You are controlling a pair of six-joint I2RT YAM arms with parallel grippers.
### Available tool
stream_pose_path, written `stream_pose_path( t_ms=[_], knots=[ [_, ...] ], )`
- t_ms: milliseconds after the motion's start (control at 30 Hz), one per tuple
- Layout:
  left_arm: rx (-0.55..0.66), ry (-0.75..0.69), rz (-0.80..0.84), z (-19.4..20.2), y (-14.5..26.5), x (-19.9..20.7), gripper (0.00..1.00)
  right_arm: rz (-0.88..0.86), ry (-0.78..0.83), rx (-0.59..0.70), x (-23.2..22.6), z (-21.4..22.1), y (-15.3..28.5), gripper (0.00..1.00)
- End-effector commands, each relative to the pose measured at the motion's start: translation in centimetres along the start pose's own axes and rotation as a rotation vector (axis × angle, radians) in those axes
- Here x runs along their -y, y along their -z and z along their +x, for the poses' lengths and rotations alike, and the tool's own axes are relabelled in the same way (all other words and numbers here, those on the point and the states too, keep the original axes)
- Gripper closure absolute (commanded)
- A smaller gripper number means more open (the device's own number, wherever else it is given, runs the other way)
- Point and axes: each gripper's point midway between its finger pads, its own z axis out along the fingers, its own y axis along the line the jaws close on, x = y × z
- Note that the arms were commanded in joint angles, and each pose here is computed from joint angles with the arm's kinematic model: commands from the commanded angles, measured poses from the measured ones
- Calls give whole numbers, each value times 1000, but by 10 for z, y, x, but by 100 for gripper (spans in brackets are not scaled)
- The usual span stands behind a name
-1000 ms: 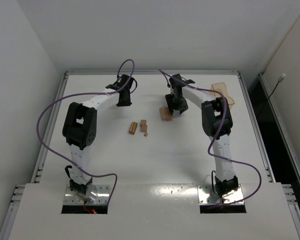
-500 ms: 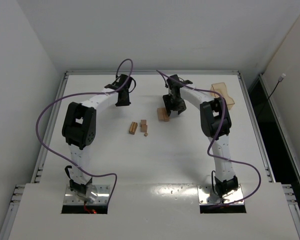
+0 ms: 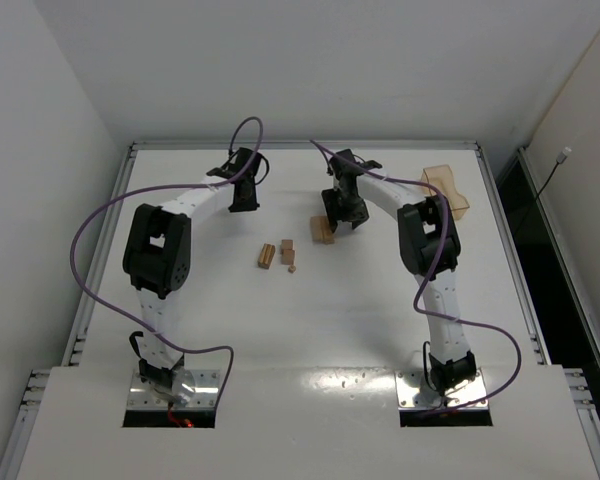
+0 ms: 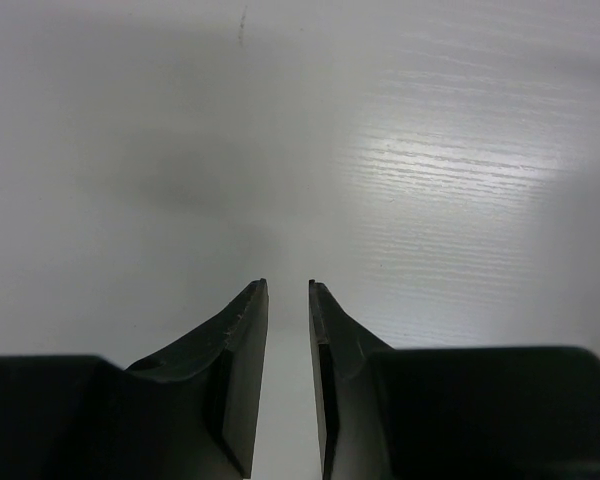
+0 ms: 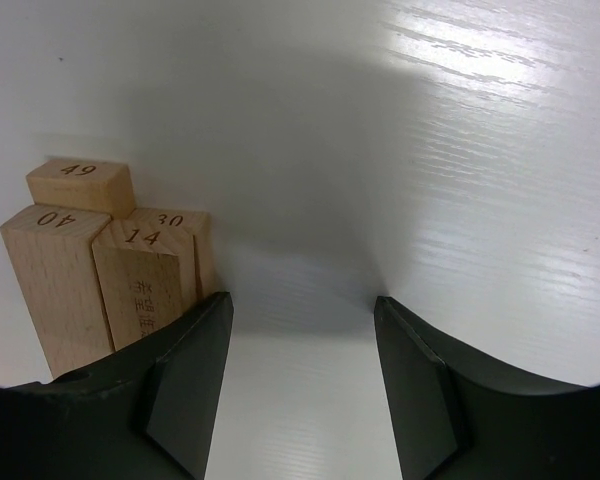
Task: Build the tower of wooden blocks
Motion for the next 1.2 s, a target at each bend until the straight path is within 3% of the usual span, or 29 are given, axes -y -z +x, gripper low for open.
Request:
stream_pose_path(
  t_ms=[0,833,1167],
  knots=[
    [65,28,22,-23,18,-4,80,-81,-18,-22,-25,8,-6,44],
    [79,41,31,-32,20,-4,80,-117,-3,-69,-36,31,2,44],
    [70,38,28,-26,21,-6,80,-67,-1,-26,-28,21,13,44]
  ],
)
